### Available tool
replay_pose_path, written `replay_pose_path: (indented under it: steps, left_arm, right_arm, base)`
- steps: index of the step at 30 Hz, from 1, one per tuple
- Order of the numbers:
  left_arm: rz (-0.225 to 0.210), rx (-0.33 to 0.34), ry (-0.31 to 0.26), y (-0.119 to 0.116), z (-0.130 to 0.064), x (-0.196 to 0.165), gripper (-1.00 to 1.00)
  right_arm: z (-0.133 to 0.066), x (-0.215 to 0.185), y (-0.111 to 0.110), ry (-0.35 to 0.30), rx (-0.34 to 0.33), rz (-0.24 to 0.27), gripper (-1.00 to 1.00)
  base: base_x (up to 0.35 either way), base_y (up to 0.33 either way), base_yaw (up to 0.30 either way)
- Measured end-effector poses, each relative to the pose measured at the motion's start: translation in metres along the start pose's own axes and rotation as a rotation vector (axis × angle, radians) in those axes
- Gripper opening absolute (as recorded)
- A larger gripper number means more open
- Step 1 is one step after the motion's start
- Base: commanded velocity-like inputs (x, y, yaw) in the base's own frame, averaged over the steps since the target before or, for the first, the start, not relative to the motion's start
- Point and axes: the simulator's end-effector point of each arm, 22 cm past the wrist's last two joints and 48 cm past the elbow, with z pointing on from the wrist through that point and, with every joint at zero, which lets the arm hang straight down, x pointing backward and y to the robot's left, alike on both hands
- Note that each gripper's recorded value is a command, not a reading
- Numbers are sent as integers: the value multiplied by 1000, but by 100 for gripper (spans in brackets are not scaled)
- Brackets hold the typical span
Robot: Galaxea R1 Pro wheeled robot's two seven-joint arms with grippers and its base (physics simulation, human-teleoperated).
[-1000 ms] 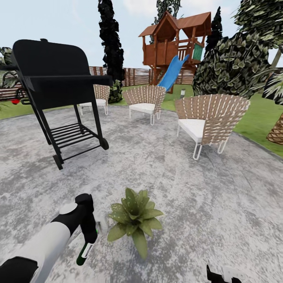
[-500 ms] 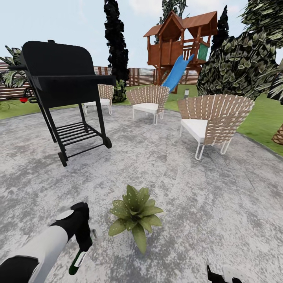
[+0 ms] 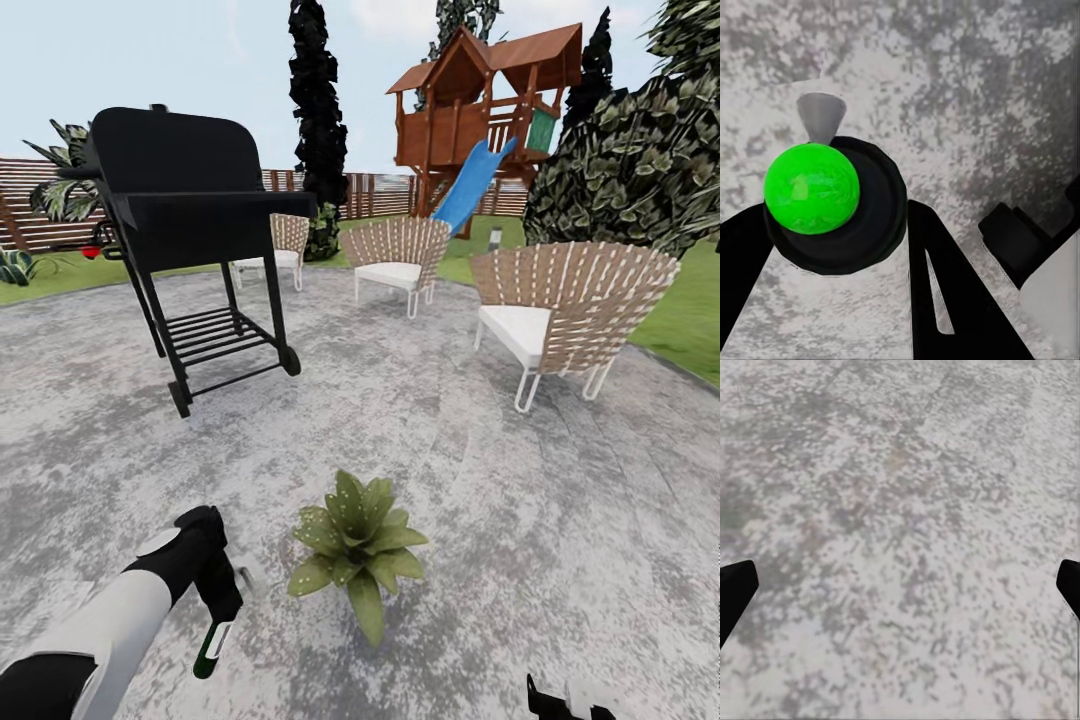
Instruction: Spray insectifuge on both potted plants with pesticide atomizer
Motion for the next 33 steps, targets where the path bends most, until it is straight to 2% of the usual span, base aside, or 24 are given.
replay_pose_path:
  steps: [6, 25, 31, 33]
  left_arm:
    - [-1, 3, 9, -1, 2, 3, -100]
    - [-7, -5, 11, 2, 3, 6, -100]
    - [-8, -6, 10, 3, 3, 6, -100]
    - [-7, -32, 11, 8, 3, 6, -100]
  right_arm:
    - [0, 0, 0, 0, 0, 0, 100]
    - [0, 0, 1, 1, -1, 0, 100]
    - [0, 1, 0, 2, 0, -3, 100]
    - [0, 1, 0, 2, -2, -5, 100]
  base:
    - [31, -253, 54]
    - [-93, -237, 269]
    - [-6, -211, 32]
    - [-28, -210, 1]
